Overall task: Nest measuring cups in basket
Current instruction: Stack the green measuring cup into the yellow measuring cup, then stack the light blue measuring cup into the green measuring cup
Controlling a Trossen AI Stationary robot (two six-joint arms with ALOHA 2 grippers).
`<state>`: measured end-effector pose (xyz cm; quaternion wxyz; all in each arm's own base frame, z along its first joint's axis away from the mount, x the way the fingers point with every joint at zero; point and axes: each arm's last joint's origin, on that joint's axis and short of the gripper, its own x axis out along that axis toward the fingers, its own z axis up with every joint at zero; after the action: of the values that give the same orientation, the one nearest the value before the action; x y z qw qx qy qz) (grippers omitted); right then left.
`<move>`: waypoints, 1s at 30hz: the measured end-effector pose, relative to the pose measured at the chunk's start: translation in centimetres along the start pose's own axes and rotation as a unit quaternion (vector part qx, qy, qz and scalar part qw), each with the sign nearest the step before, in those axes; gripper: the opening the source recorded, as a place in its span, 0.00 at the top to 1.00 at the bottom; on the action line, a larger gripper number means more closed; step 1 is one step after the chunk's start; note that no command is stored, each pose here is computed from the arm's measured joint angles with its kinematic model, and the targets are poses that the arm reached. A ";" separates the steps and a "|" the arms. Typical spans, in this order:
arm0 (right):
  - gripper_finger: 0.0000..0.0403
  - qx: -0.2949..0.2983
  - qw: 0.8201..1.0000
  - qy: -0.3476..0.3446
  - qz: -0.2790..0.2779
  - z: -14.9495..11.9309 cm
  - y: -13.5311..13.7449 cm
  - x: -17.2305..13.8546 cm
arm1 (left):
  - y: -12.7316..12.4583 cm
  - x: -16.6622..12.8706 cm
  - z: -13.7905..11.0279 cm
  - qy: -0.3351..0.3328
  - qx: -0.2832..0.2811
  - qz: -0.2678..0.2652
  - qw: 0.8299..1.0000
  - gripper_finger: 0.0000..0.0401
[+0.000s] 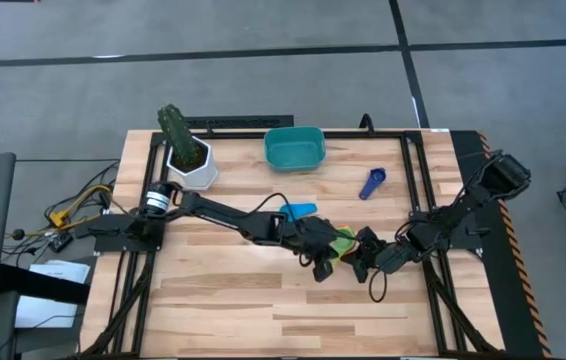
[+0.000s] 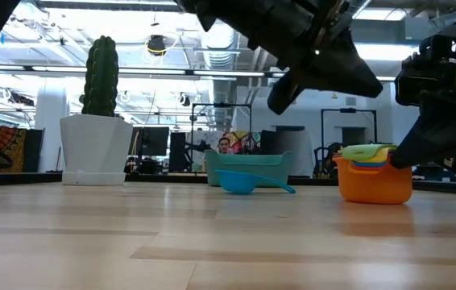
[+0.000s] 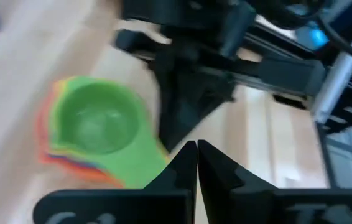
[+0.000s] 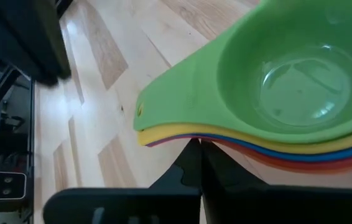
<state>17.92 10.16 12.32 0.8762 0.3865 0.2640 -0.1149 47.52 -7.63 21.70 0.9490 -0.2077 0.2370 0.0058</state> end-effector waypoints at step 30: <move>0.93 -0.004 1.000 0.009 0.025 0.0 0.4 0.0 | 4.9 -9.3 -7.5 0.040 -0.027 0.216 0.975 0.99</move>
<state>18.08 10.40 12.61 0.8776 0.3908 0.2630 -0.0887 35.36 -5.29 17.96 0.9090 -0.1775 0.3138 0.2091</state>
